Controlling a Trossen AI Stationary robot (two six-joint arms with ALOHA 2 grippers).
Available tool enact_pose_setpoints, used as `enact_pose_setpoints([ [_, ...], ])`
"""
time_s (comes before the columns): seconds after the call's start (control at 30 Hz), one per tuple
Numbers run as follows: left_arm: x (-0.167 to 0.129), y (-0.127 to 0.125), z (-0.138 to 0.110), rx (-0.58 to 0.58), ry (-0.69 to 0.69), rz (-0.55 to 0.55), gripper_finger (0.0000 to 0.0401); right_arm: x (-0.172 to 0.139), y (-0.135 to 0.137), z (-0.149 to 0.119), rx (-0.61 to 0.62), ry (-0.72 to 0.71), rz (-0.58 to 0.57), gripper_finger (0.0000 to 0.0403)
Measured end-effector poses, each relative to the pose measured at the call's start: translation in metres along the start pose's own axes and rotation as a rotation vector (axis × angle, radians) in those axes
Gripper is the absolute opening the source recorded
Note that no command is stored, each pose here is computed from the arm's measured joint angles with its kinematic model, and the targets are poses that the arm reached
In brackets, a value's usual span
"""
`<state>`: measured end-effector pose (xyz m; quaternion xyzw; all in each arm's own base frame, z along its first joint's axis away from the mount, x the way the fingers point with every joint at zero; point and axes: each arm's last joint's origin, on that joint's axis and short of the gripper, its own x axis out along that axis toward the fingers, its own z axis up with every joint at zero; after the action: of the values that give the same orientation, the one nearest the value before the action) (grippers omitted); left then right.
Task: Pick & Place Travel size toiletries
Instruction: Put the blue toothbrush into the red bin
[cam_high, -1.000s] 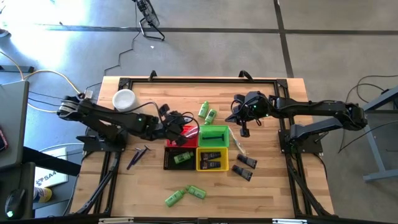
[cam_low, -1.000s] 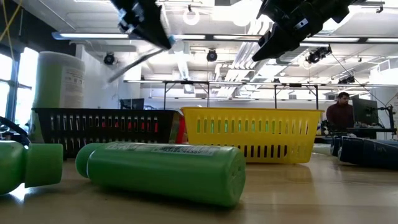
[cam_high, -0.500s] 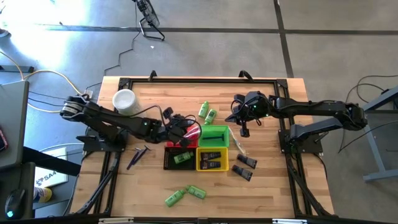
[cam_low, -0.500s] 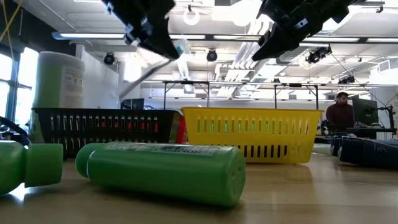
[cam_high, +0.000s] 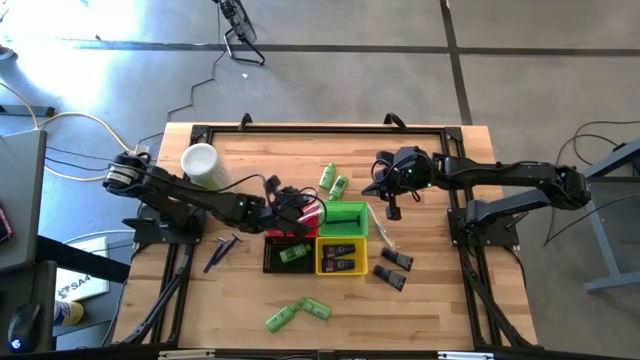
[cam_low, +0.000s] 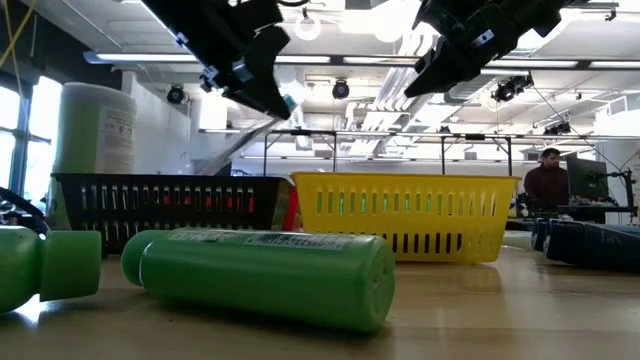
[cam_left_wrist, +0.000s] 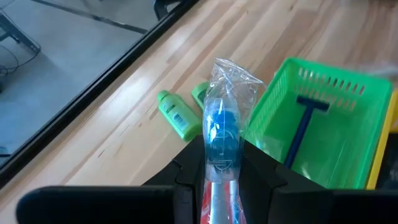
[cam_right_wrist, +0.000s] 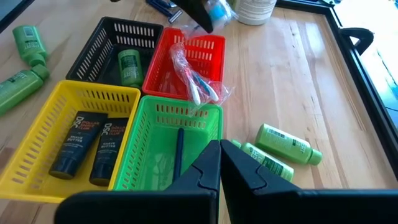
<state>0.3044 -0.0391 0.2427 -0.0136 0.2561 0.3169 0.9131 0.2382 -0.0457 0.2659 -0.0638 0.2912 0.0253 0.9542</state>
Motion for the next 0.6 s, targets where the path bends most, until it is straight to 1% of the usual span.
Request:
enact_pose_setpoints([
  [0.13,0.008,0.002,-0.002,-0.007,0.021,0.005,0.0065,0.000,0.000,0.000,-0.001,-0.004,-0.001,0.0002],
  [0.2,0.016,0.001,-0.002,-0.028,0.017,0.008,0.0065,0.000,0.000,0.000,-0.001,-0.005,-0.002,0.0002],
  [0.27,0.020,0.002,-0.006,-0.011,0.047,0.009,0.0065,0.000,0.000,0.000,-0.001,-0.005,-0.001,0.0002],
  [0.33,0.029,-0.001,-0.007,-0.030,0.042,0.000,0.0065,0.000,0.000,0.000,-0.001,-0.004,-0.001,0.0002],
  [0.4,0.034,-0.001,-0.013,-0.009,0.075,0.003,0.0065,0.000,0.000,0.000,0.000,0.002,0.001,0.0002],
  [0.6,0.051,-0.009,-0.023,-0.005,0.105,-0.016,0.0065,0.001,0.000,-0.001,-0.002,0.006,0.002,0.0002],
])
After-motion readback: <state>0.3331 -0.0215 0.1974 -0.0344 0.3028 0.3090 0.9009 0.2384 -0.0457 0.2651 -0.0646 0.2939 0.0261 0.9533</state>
